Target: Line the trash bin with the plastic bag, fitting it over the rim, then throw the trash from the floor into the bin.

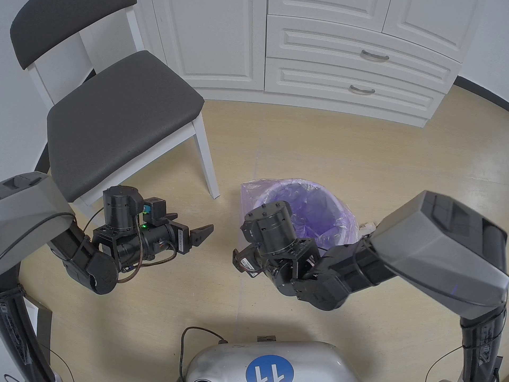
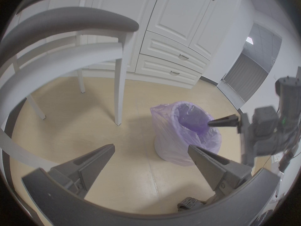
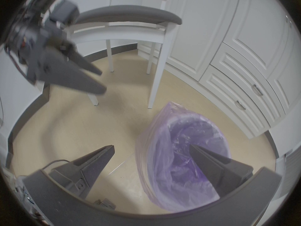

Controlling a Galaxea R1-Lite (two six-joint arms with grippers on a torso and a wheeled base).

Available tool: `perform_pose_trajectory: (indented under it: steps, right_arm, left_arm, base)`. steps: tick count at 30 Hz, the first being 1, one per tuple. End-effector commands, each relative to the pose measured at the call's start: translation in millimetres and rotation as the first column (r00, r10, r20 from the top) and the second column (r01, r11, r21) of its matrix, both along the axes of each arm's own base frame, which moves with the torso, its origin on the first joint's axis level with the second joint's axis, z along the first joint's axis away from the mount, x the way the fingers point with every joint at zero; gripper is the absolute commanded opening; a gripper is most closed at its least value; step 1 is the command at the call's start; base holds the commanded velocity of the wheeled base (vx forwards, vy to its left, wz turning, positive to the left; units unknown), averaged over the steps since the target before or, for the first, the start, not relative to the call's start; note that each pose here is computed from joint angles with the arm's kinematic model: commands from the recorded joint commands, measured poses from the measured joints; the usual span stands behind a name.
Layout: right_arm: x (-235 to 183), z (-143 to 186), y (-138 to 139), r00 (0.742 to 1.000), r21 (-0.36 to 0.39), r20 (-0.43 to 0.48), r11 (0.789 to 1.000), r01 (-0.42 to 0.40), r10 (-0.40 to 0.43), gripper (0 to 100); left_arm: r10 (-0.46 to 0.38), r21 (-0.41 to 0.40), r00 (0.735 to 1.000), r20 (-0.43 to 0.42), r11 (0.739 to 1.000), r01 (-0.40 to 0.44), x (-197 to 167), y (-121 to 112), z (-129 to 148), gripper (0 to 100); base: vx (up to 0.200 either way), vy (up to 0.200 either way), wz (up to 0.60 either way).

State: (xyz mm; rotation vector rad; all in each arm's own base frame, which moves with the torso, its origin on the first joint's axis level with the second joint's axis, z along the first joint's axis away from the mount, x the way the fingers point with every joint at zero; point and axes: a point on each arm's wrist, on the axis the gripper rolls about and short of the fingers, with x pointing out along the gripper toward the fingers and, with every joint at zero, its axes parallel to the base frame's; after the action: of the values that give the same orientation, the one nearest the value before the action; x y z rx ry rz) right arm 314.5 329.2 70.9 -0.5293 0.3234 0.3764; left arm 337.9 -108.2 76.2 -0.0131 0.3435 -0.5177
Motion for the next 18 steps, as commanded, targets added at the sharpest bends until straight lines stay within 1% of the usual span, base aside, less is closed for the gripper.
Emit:
perform_pose_trajectory:
  steps: [1,3,5,6,7,9,10,12,15,18]
  right_arm:
    - [-31,41,-31,0.999,0.123,0.001,0.992,0.042,-0.042,100]
    - [-39,40,-45,0.997,0.172,-0.010,0.982,0.073,-0.072,100]
    - [-47,38,-63,0.995,0.217,-0.015,0.971,0.103,-0.102,100]
    - [-47,37,-64,0.994,0.218,-0.016,0.970,0.105,-0.104,100]
    - [-52,33,-77,0.992,0.250,-0.011,0.961,0.123,-0.124,100]
    - [-58,27,-92,0.989,0.290,0.003,0.947,0.139,-0.146,100]
    - [-59,25,-96,0.988,0.301,0.009,0.943,0.142,-0.152,100]
    - [-59,19,-109,0.983,0.344,0.043,0.927,0.152,-0.178,100]
    - [-51,17,-126,0.972,0.377,0.073,0.908,0.181,-0.224,100]
    - [-40,22,-142,0.959,0.397,0.086,0.892,0.215,-0.270,100]
  left_arm:
    - [-0.032,0.015,0.997,-0.067,0.999,0.033,12,-12,-45,100]
    - [-0.053,0.002,0.997,-0.050,0.999,0.053,20,-13,-60,100]
    - [-0.100,-0.012,0.995,-0.030,0.995,0.100,29,-13,-72,100]
    - [-0.102,-0.010,0.994,-0.031,0.995,0.102,30,-13,-73,100]
    - [-0.137,0.027,0.990,-0.021,0.990,0.137,34,-9,-80,100]
    - [-0.196,0.094,0.980,-0.013,0.976,0.197,38,-5,-91,100]
    - [-0.211,0.104,0.977,-0.011,0.972,0.211,39,-4,-92,100]
    - [-0.292,0.141,0.956,-0.023,0.946,0.293,40,-3,-100,100]
    - [-0.361,0.190,0.932,-0.028,0.914,0.360,46,-5,-106,100]
    - [-0.407,0.242,0.913,-0.032,0.883,0.402,55,-14,-111,100]
  base:
    - [0.000,0.000,0.00]
    - [0.000,0.000,0.00]
    - [0.000,0.000,0.00]
    - [0.000,0.000,0.00]
    - [0.000,0.000,0.00]
    - [0.000,0.000,0.00]
    - [0.000,0.000,0.00]
    - [0.000,0.000,0.00]
    - [0.000,0.000,0.00]
    - [0.000,0.000,0.00]
